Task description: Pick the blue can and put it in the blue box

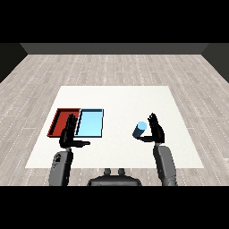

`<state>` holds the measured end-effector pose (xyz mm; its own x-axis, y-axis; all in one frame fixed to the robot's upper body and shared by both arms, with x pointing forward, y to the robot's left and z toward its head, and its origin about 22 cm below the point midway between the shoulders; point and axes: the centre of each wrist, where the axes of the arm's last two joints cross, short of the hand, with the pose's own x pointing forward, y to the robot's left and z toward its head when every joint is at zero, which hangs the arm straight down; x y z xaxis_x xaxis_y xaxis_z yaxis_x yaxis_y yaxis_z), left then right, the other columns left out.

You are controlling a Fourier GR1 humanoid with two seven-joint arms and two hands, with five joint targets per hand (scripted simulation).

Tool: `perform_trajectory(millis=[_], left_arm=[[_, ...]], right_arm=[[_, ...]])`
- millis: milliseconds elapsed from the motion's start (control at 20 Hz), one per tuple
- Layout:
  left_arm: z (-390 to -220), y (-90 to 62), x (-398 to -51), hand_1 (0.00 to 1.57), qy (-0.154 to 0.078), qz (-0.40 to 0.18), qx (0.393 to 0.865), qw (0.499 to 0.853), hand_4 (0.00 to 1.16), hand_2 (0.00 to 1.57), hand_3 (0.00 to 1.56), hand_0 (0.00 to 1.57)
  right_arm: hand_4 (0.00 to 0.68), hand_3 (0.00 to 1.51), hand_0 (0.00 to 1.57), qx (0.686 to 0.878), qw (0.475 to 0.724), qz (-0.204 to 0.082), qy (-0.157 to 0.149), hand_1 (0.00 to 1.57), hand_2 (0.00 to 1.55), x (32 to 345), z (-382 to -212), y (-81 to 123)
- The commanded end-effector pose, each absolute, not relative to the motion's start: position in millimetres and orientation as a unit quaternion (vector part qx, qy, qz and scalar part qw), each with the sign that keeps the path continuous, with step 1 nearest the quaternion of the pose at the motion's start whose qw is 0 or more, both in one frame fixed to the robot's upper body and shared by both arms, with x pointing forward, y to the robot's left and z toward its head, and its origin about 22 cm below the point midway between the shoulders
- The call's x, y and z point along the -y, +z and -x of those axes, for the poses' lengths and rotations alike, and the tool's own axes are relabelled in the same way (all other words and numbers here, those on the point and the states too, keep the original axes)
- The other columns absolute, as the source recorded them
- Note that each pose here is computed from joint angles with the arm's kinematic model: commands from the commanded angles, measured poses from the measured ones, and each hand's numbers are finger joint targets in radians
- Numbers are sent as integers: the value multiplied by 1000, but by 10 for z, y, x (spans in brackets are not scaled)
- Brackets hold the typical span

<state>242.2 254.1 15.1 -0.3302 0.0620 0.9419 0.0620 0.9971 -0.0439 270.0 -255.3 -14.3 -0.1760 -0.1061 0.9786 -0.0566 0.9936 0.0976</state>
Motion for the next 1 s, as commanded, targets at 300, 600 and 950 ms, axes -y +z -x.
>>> perform_trajectory(millis=[300,600,950], left_arm=[[-2484,29,-2581,0,9,52,814,579,0,0,0,0],[-2499,6,-2648,0,10,45,816,576,0,0,0,0],[-2495,274,-2584,0,16,50,817,574,0,0,0,0]], right_arm=[[0,0,0,742,668,-58,-25,0,0,2577,-2892,-545],[0,0,0,741,667,-71,-42,0,0,2680,-2947,-436],[0,0,0,718,688,-82,-63,0,0,2456,-3009,-761]])
